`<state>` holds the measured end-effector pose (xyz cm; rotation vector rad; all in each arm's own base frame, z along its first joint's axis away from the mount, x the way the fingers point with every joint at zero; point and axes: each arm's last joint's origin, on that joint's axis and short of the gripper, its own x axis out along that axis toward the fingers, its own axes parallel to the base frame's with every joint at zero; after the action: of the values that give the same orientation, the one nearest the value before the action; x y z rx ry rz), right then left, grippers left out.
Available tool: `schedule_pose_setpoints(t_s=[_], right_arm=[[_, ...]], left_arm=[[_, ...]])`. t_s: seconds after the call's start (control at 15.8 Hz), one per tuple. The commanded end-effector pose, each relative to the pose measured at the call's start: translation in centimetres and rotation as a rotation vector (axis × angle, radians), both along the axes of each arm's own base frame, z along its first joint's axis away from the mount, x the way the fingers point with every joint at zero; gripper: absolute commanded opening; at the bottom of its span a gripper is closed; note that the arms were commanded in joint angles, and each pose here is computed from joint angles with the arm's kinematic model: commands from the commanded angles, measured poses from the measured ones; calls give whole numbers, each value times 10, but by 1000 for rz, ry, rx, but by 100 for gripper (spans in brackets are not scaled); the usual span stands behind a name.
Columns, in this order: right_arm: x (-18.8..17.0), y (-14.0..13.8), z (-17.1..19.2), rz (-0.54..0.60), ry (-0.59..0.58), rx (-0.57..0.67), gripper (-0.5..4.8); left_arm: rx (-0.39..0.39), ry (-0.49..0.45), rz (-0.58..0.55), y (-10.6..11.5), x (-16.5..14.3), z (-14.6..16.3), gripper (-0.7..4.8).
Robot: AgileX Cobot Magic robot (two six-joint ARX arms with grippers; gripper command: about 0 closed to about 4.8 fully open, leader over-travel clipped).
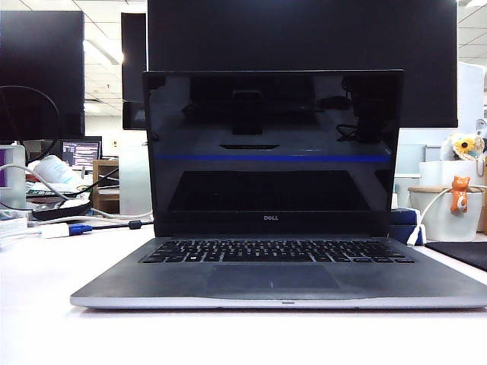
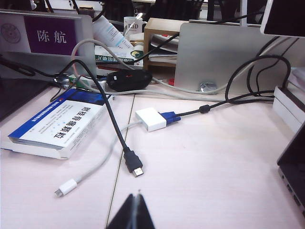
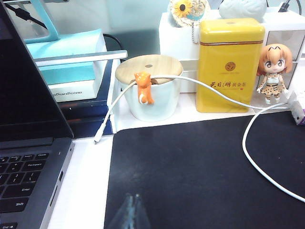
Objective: Close the lid of the gray laptop.
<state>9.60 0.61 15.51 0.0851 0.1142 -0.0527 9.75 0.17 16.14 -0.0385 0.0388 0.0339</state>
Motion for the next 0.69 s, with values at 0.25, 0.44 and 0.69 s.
schedule_pose_setpoints(t_s=[0.25,0.44,0.69], right_arm=[[0,0,-2,0,7,3,-1],[0,2,-1,49,4,21,-1],[-2,0,14,-23,-49,218,-2]], left_arm=[[-4,-17,-3,0,0,2,-6],[-74,-49,-109,-3,-1,6,-6],[-181,-120,-182,-5,-6,32,-6]])
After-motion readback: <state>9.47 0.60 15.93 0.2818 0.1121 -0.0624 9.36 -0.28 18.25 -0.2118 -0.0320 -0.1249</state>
